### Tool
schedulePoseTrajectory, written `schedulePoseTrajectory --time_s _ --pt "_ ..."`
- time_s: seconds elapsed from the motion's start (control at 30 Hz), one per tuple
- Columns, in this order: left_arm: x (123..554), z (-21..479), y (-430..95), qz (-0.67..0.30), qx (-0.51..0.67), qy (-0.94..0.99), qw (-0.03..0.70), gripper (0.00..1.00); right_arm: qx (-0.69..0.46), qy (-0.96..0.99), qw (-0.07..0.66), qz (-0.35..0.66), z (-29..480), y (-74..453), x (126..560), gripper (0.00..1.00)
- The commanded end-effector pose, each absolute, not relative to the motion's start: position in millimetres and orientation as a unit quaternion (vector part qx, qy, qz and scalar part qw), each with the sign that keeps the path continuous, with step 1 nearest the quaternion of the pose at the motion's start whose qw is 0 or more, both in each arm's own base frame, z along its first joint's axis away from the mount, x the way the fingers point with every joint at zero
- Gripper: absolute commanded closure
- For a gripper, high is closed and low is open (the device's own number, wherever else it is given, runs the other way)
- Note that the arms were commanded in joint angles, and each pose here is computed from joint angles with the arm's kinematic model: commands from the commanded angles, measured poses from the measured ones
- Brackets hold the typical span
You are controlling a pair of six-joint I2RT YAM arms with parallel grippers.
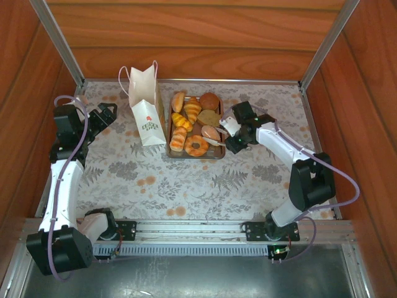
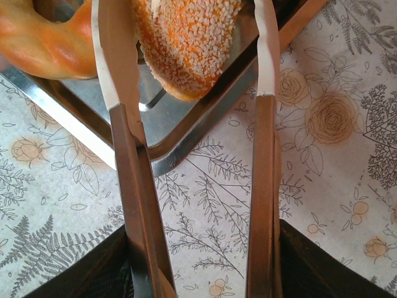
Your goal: Place the fake bread into the paper bag
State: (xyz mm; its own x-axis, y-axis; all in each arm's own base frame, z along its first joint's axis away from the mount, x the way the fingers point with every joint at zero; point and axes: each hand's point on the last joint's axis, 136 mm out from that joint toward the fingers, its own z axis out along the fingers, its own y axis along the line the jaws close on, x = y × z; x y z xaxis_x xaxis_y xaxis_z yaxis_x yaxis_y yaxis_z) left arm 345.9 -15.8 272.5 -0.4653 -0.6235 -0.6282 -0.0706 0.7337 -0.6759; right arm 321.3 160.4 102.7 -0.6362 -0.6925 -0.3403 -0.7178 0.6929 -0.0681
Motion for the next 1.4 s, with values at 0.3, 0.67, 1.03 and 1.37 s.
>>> schedulePoseTrajectory --time_s 0.3,0.67,1.03,1.37 --pt "343.8 318.4 -27.4 -0.305 -0.159 0.788 0.511 0.05 -0.368 0.911 0.174 0.056 122.7 168.0 324.2 0.51" --pt "340.8 347.5 -35.8 -0.314 -0.139 0.775 0.531 0.07 -0.353 0.893 0.26 0.102 181.6 181.3 320.6 0.59" --pt "359.9 351.0 -59.8 -0.344 -0.121 0.784 0.503 0.11 -0.321 0.81 0.434 0.231 312.7 219.6 309.8 0.59" --pt "398.1 320.9 -71.2 -0.341 -0.146 0.808 0.457 0.21 -0.309 0.714 0.527 0.343 413.1 264.3 292.3 0.61"
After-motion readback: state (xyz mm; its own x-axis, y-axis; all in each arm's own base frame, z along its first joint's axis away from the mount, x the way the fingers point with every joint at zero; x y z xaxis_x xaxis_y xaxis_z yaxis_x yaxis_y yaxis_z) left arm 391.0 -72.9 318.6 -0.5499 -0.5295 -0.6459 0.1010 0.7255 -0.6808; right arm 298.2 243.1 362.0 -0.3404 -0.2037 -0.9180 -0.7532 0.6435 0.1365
